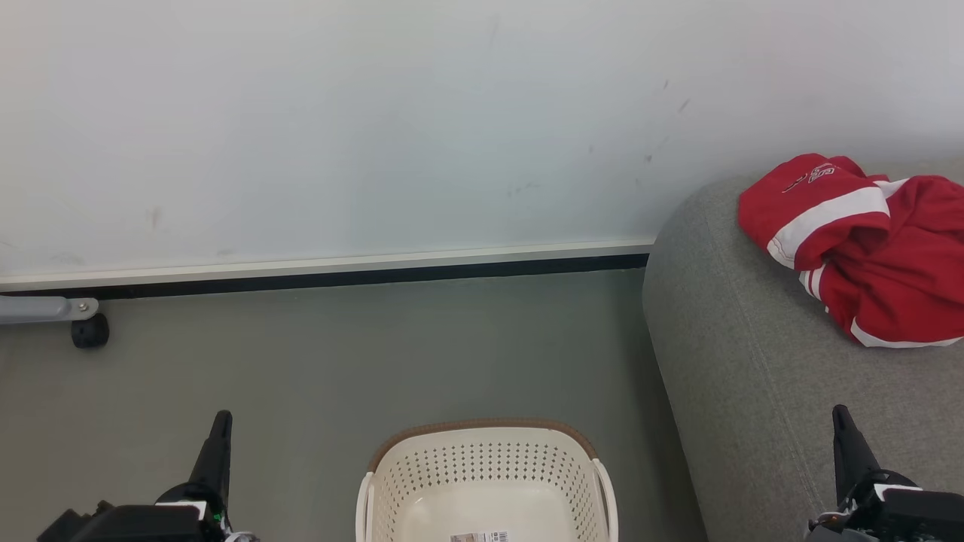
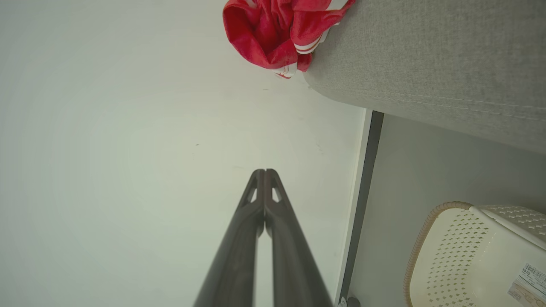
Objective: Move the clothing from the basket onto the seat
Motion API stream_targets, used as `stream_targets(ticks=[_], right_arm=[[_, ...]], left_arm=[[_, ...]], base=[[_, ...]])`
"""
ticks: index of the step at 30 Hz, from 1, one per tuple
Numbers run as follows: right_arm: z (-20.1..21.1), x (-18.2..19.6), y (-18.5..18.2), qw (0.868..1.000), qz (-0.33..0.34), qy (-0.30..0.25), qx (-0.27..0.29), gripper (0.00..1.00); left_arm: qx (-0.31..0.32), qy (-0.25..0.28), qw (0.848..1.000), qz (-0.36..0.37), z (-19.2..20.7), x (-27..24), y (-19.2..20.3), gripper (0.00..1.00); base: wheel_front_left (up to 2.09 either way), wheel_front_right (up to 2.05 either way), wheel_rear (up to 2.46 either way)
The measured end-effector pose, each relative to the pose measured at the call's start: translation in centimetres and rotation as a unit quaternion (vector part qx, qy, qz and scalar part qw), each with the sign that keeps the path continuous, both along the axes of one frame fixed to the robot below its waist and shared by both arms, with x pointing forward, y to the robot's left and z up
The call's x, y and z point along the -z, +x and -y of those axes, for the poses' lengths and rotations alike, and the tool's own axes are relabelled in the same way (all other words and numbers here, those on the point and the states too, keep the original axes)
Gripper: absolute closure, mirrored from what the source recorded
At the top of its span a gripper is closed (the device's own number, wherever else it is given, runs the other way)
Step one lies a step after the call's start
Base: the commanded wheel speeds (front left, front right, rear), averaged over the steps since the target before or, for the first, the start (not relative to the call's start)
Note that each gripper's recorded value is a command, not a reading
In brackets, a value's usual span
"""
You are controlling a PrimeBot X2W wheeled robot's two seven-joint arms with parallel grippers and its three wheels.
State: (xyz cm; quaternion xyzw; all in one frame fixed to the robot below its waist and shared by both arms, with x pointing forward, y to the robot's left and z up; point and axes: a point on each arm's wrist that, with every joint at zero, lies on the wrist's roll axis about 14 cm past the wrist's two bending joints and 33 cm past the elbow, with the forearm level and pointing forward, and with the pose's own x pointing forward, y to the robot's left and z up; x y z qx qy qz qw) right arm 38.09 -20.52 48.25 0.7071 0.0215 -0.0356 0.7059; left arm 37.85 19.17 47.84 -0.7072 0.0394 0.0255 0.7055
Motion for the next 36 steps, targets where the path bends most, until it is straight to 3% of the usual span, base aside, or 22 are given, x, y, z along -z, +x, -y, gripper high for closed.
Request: stream_targets(ticks=[36], right_arm=[[-0.01,-0.01,0.00,1.000,0.000,0.000,0.000,1.00]], left_arm=[[0.000,0.000,1.000,0.000,0.01,0.00,0.00,1.00]], base=[[0.00,0.00,0.00]])
